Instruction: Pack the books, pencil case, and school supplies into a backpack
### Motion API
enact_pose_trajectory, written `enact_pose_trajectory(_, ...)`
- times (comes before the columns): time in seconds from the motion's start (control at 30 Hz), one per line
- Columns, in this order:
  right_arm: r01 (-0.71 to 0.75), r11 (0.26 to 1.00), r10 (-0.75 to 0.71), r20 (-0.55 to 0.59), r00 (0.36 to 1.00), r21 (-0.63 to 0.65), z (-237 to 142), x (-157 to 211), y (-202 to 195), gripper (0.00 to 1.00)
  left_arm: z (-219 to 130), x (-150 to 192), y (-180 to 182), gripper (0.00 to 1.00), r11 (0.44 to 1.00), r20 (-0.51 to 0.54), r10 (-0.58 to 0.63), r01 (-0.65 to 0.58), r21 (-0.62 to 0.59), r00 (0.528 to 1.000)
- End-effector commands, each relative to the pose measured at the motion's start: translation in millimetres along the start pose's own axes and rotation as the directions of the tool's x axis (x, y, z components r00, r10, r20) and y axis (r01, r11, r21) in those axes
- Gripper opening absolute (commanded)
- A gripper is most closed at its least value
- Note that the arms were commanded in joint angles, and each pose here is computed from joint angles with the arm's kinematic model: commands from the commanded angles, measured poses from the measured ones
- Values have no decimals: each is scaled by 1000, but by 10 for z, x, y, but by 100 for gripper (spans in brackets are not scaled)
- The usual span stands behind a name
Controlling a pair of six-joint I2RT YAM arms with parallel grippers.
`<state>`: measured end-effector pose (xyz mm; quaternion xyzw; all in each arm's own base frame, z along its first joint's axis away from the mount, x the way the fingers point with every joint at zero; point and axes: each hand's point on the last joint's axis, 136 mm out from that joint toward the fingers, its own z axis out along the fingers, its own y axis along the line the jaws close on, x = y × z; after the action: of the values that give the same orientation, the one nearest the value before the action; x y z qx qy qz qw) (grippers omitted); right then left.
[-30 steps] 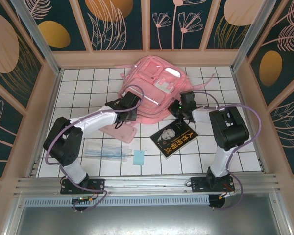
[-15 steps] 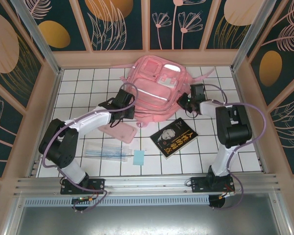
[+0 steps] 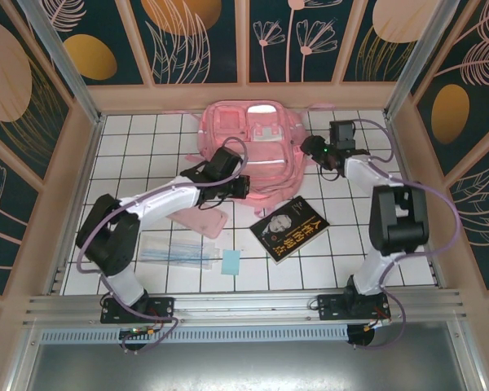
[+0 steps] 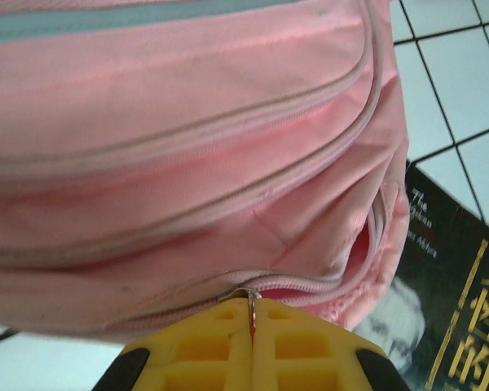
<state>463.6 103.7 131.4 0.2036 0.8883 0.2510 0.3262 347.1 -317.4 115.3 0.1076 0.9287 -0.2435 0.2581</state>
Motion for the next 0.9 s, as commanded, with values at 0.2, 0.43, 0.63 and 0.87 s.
enact_pose_trajectory(0.2,-240,960,204,-230,952,-142,-441,1005,62,77,116,-496,-512,0,989,122,-50,33,144,991)
enact_pose_trajectory(0.43,-344,921,281,-299,912,-182,-283,1332,227,83,41,-371,-575,0,981,122,-91,68,179,988)
enact_pose_trajectory(0.63,-369,903,295,-308,905,-221,78,1300,415,79,-33,-237,-491,0,982,115,-106,85,169,988)
enact_pose_trajectory(0.87,-366,893,296,-272,916,-261,141,1208,412,0,-23,-158,-102,0,995,144,-102,98,36,984)
